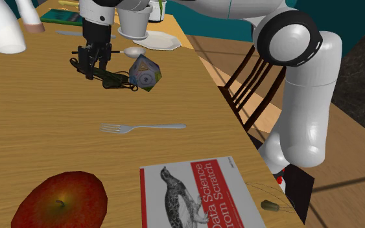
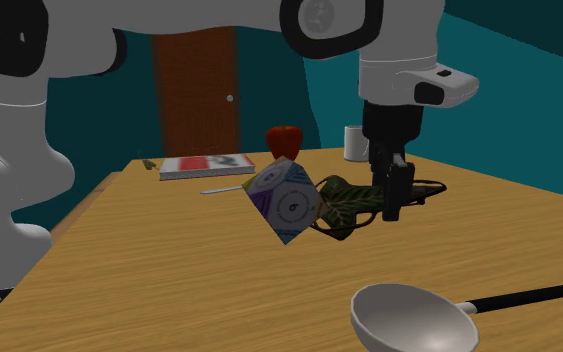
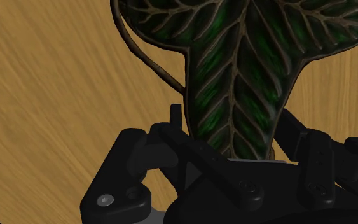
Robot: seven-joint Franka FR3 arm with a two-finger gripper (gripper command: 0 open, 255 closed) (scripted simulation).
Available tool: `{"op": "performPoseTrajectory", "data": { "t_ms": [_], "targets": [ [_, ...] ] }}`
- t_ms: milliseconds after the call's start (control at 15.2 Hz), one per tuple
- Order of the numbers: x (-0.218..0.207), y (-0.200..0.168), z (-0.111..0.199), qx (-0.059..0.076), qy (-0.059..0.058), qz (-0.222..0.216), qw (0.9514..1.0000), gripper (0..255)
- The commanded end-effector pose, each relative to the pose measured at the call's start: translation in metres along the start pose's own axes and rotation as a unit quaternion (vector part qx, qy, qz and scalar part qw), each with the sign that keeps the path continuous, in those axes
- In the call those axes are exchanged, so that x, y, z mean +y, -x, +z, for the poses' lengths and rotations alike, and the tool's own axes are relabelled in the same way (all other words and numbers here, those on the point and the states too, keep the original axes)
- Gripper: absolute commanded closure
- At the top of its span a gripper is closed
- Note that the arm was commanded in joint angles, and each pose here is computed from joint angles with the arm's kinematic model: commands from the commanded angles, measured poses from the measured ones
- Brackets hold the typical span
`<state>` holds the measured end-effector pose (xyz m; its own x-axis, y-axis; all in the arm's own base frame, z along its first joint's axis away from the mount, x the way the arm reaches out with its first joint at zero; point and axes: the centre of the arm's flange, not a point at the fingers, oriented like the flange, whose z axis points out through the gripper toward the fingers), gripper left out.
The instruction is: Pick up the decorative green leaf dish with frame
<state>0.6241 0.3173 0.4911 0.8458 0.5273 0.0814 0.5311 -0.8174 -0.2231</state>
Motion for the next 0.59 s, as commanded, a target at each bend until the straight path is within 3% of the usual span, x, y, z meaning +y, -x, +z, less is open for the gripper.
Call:
{"op": "performPoseTrajectory", "data": {
  "t_ms": [0,528],
  "targets": [
    [0.0,0.0,0.001,-0.001,0.0,0.0,1.0,255],
    [-0.003,0.0,-0.016,-0.001,0.0,0.0,1.0,255]
  ]
}}
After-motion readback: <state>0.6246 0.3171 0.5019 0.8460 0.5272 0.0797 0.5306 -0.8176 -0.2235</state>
